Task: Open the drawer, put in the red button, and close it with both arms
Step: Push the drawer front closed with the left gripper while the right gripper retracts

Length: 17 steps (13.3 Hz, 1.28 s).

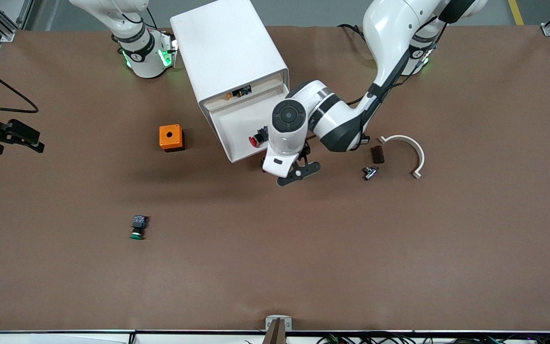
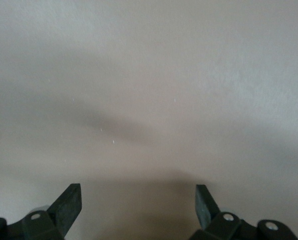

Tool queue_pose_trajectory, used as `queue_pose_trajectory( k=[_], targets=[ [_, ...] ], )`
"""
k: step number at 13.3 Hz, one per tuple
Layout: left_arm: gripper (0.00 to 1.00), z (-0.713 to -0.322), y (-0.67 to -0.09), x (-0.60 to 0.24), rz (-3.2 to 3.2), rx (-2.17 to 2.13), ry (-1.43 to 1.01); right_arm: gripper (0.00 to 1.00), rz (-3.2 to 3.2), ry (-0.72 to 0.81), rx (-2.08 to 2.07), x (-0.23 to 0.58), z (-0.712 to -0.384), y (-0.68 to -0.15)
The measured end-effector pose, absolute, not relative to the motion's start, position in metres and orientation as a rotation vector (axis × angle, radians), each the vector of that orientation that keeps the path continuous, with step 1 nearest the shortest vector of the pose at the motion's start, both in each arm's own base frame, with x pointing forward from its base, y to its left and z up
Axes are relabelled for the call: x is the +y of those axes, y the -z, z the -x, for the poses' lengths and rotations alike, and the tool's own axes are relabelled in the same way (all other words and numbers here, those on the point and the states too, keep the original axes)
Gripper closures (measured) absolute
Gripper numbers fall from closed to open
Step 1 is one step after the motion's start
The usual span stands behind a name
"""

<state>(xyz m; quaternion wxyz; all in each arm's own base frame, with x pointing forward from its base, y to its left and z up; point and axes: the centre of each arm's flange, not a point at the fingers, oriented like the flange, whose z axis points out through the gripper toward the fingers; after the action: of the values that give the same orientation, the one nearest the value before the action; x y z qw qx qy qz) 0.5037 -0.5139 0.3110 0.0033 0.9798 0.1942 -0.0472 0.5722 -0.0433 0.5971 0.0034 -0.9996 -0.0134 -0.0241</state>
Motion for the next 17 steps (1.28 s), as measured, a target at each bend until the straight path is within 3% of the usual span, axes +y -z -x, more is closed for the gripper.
queue_pose_trajectory(
  k=[9,17],
  targets=[
    [0.0,-0.451,-0.311,-0.559,-3.071,0.668,0.179,0.0,3.178,0.141,0.051,-0.031,-0.574,-0.621],
    [0.0,-0.413,-0.305,-0.582,-2.96,0.756,0.504,0.0,3.179,0.152,0.061,-0.034,-0.573,-0.627]
  ],
)
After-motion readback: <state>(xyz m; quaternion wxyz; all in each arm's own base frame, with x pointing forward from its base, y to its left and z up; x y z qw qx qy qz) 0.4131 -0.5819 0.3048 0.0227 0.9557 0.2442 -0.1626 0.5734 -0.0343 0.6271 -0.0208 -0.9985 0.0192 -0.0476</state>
